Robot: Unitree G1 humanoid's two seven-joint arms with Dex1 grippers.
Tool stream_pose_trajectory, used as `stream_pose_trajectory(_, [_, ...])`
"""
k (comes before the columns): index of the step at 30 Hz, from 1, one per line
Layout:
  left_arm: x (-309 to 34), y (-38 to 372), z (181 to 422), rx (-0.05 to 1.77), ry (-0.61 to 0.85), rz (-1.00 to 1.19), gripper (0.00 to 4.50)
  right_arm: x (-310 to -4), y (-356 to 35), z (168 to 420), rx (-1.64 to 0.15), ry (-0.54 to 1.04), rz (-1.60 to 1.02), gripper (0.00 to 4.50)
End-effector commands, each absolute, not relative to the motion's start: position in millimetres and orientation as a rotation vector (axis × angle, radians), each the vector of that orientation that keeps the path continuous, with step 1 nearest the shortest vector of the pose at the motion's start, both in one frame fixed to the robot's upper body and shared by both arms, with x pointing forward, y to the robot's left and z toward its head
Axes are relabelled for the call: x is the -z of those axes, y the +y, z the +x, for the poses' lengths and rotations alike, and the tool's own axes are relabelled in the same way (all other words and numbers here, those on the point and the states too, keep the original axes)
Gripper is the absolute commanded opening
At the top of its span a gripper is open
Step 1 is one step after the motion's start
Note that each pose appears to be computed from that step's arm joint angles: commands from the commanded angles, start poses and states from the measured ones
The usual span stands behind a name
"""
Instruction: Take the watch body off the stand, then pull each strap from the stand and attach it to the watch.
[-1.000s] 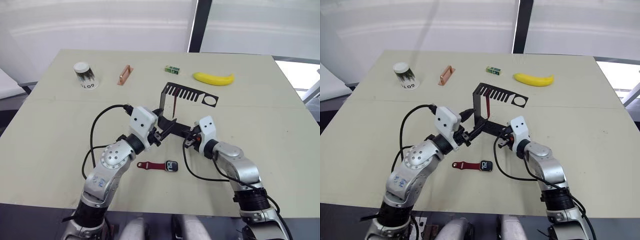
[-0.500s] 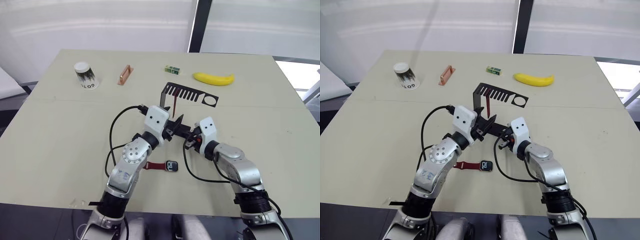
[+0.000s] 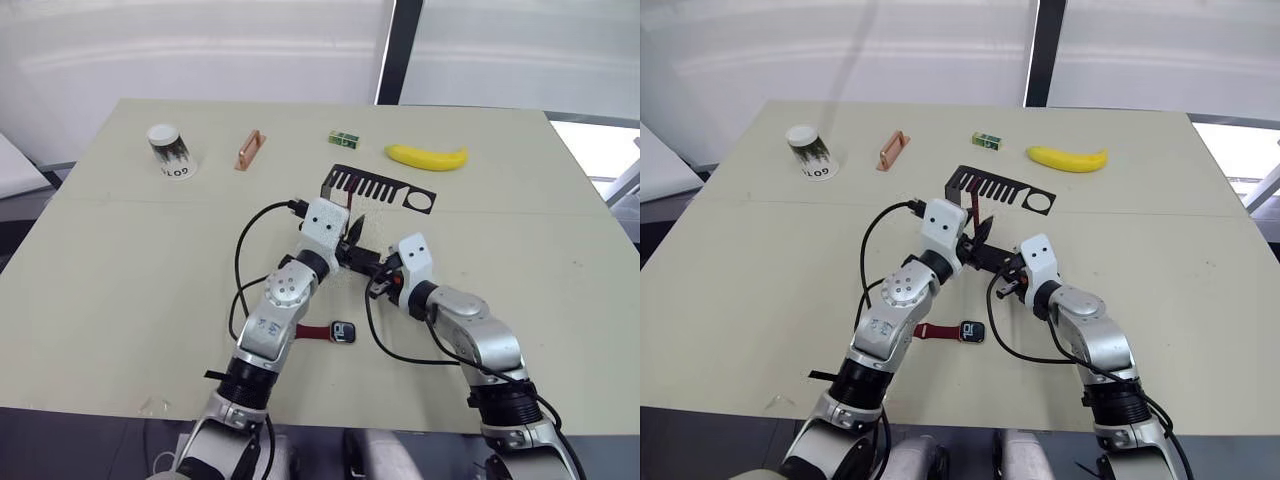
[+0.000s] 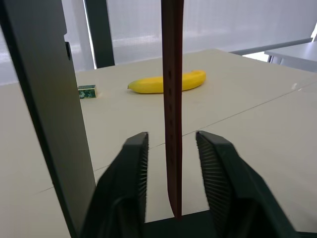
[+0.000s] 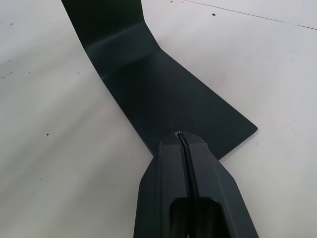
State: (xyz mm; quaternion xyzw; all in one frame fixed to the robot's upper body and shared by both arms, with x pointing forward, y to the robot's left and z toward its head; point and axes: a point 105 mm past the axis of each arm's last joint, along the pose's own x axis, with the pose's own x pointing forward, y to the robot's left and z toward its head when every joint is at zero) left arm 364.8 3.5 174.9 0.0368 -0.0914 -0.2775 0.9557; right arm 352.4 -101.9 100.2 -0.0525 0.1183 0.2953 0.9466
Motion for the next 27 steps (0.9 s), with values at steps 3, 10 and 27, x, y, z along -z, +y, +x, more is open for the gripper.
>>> stream_pose_trajectory(3, [-196, -7, 359, 0.604, -0.283, 0.065, 0.06, -79, -108, 349, -0.564, 0.328, -0.11, 0.0])
stream_pose_trajectory(10, [-209, -3, 351, 0.624, -0.349, 0.098, 0.06, -79, -109, 350, -0.556, 0.329, -0.109, 0.0])
stream_pose_trajectory(27, [-207, 16, 319, 0.691, -0.372, 0.101, 0.06, -81, -107, 352, -0.577, 0.33, -0.12, 0.0])
